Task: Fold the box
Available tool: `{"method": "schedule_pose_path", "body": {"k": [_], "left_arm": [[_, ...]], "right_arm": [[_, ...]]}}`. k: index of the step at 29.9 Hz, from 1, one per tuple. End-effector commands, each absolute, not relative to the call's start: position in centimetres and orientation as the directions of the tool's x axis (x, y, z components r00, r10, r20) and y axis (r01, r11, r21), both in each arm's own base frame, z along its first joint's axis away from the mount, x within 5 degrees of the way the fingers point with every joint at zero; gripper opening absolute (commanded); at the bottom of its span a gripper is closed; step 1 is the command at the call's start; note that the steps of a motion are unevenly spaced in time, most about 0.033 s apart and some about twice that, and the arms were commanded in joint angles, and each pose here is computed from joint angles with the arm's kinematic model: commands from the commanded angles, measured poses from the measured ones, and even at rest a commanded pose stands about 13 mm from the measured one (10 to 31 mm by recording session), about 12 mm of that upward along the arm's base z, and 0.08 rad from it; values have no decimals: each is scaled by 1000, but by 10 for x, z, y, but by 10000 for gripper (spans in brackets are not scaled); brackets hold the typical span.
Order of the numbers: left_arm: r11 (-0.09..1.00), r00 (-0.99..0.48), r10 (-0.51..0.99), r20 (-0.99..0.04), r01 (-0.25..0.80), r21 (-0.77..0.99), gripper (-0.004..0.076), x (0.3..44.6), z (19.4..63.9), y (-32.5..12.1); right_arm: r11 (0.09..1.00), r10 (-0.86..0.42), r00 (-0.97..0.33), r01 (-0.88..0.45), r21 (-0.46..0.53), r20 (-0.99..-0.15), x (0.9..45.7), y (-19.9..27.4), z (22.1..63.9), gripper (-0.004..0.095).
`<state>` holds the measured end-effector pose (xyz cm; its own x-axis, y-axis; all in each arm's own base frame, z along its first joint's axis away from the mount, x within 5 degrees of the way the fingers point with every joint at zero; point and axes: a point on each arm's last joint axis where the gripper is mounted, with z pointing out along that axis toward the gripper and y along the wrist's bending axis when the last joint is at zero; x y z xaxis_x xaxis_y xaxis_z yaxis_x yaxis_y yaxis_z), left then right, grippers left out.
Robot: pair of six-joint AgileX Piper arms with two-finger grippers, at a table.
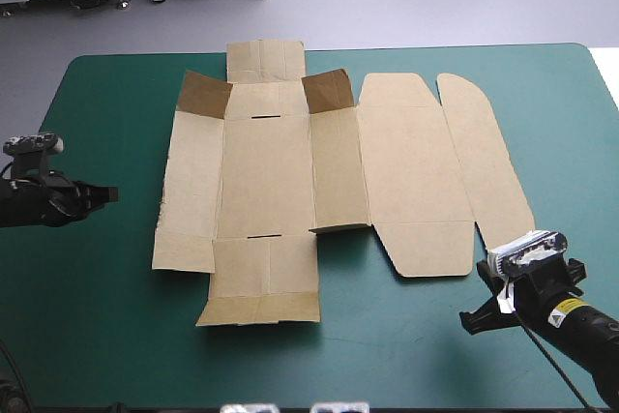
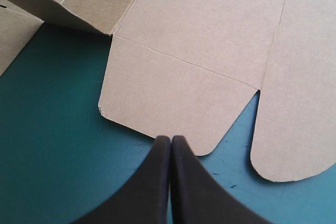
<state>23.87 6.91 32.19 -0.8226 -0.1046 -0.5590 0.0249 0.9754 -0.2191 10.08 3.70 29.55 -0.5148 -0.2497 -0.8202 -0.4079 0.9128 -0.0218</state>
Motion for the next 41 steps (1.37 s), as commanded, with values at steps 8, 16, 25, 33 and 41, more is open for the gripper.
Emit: {"method": "schedule_pose_path", "body": {"k": [8,16,25,33,41], "left_arm": [[922,-743,-267,-614,-12,-386,36,261,323,84],[814,-889,-247,-386,25,-580,321,286,265,87],[663,-900,-263,-349,94,-742,558,305,241,82],[653,-925,-194,-328,128,-747,558,305,234,76],[654,-938,-138,-318,154,-740,557,311,227,58]], "right_arm": [[916,-225,-447,-401,-31,-866,105,38,308,-18],[915,-223,-452,-403,-26,-863,105,38,308,-18],[915,-221,-453,-403,-23,-864,105,38,308,-18],[915,-221,-453,-403,-23,-864,105,38,308,-18],[915,-221,-453,-403,-23,-864,105,38,308,-18]]}}
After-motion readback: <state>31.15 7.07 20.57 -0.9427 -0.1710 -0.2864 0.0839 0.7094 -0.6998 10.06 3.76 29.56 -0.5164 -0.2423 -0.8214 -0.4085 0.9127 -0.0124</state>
